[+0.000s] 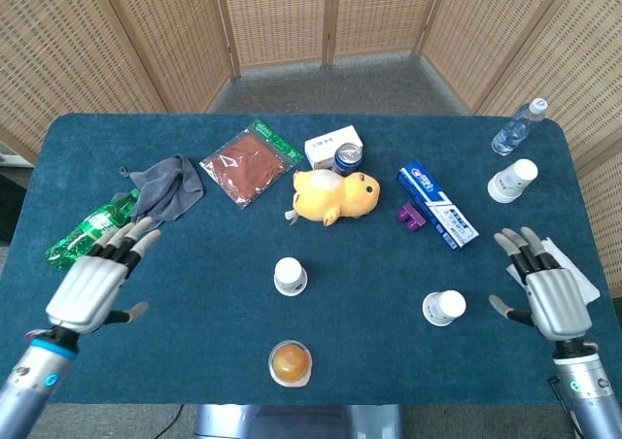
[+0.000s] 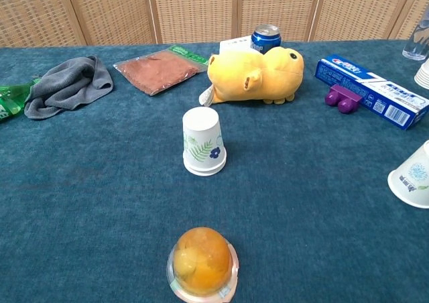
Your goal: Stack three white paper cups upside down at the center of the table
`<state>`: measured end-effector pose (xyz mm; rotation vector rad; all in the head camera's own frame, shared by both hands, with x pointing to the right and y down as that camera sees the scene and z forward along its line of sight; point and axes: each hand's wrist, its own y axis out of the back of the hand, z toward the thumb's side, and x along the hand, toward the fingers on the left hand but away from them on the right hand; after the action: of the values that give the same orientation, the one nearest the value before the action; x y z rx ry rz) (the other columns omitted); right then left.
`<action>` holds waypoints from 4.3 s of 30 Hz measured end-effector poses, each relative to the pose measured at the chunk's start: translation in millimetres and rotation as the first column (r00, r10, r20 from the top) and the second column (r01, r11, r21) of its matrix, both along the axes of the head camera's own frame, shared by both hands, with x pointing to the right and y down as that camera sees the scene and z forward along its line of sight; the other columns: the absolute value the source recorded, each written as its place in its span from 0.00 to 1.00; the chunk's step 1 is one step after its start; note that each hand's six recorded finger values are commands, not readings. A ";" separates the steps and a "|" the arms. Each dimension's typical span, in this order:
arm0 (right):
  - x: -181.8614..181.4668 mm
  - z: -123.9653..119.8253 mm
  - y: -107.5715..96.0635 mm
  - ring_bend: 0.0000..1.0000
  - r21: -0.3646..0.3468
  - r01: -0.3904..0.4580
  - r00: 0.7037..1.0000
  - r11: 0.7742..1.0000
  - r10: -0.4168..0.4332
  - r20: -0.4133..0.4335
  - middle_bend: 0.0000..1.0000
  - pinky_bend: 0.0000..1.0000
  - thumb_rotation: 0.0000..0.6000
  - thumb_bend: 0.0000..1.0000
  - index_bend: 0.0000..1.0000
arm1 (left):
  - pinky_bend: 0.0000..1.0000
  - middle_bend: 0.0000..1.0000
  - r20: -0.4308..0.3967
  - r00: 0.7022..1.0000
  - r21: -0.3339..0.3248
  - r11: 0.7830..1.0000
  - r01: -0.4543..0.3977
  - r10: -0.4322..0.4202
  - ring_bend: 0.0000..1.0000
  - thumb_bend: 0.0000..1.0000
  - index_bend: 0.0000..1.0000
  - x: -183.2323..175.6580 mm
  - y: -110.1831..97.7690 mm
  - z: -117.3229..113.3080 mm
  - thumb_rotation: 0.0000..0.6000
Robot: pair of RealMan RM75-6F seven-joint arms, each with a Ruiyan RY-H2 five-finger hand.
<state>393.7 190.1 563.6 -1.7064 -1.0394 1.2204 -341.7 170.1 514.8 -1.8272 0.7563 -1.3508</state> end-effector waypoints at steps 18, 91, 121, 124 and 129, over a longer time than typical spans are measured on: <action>-44.1 32.7 13.2 0.00 -0.289 0.211 0.973 0.934 -0.229 -0.030 0.06 0.20 1.00 0.25 0.08 | 0.10 0.00 -0.067 0.993 -0.002 0.995 0.098 -0.098 0.00 0.23 0.00 -67.4 45.2 -10.8 1.00; -125.3 28.3 -10.5 0.20 -0.176 0.381 0.924 0.908 -0.367 0.108 0.41 0.61 1.00 0.38 0.42 | 0.10 0.00 -0.057 0.994 -0.038 0.995 0.095 -0.097 0.00 0.23 0.00 -70.5 48.0 -6.6 1.00; -318.5 5.6 -60.7 0.20 -0.074 0.638 0.770 0.767 -0.630 0.102 0.41 0.62 1.00 0.37 0.42 | 0.10 0.00 -0.105 0.988 -0.043 0.993 0.114 -0.118 0.00 0.24 0.00 -80.2 41.9 -15.2 1.00; -328.0 6.9 -64.4 0.20 -0.078 0.638 0.770 0.766 -0.630 0.103 0.41 0.62 1.00 0.37 0.42 | 0.10 0.00 -0.107 0.987 -0.044 0.992 0.115 -0.119 0.00 0.23 0.00 -80.4 41.8 -15.5 1.00; -344.6 11.8 -67.4 0.20 -0.084 0.648 0.761 0.757 -0.642 0.094 0.41 0.62 1.00 0.37 0.42 | 0.10 0.00 -0.107 0.987 -0.044 0.992 0.116 -0.120 0.00 0.24 0.00 -80.9 41.6 -15.7 1.00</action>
<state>49.1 122.7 575.3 -1.9643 -0.3336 0.7766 -422.6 211.7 499.2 -1.9249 0.9154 -1.3557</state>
